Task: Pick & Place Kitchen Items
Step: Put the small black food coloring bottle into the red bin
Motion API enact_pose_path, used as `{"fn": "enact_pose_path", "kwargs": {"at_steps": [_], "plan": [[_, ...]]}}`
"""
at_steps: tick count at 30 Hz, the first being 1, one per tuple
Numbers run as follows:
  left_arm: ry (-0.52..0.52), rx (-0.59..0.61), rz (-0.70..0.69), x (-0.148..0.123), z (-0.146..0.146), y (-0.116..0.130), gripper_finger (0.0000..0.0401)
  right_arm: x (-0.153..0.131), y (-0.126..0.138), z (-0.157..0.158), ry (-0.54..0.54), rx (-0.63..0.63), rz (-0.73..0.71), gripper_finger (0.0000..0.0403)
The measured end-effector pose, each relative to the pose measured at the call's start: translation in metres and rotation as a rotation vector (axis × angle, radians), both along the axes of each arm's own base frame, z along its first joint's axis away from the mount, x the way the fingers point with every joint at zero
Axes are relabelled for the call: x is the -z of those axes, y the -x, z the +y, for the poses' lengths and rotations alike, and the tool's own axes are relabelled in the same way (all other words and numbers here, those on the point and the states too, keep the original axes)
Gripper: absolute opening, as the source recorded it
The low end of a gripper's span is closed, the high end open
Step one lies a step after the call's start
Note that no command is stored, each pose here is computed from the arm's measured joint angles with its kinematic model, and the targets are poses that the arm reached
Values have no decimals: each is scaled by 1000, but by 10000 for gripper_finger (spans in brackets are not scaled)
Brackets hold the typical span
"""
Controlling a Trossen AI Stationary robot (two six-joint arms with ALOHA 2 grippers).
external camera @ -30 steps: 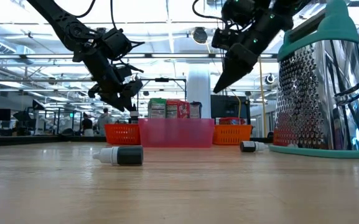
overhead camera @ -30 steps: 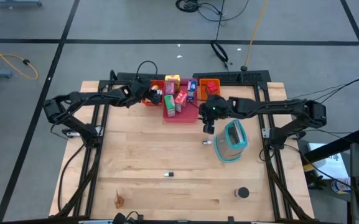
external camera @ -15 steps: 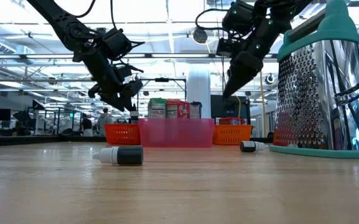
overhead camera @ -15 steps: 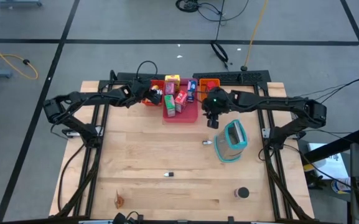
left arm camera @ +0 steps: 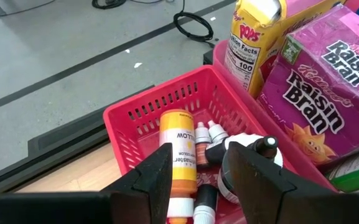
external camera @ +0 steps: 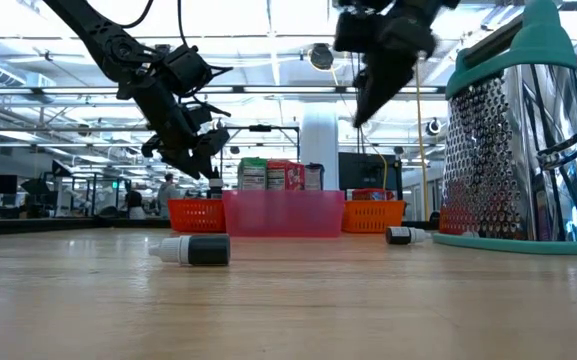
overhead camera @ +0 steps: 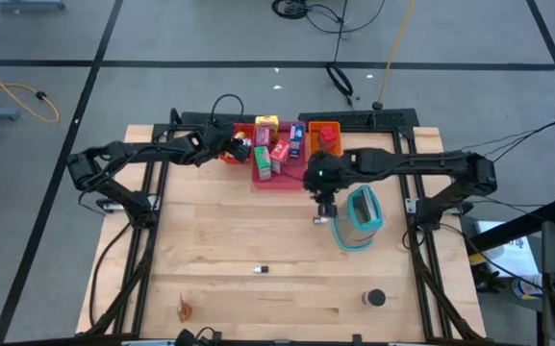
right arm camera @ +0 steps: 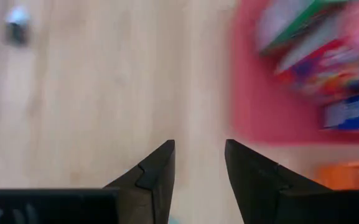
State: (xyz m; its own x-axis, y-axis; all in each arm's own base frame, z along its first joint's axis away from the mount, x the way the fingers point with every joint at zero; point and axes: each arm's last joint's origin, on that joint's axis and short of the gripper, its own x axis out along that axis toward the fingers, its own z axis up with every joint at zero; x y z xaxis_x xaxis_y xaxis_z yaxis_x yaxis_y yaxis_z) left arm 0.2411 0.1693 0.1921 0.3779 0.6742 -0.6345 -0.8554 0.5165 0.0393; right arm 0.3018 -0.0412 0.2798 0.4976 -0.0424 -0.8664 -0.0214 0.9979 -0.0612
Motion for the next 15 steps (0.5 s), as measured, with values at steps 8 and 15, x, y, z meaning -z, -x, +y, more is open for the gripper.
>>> {"fn": "enact_pose_path", "kwargs": {"at_steps": [8,15], "plan": [[-4,10,4,0,-2,-2,159,29,-14,29,-17,-38,156,137],[-3,11,2,0,-3,-2,159,67,-28,38,-17,-66,304,137]]}}
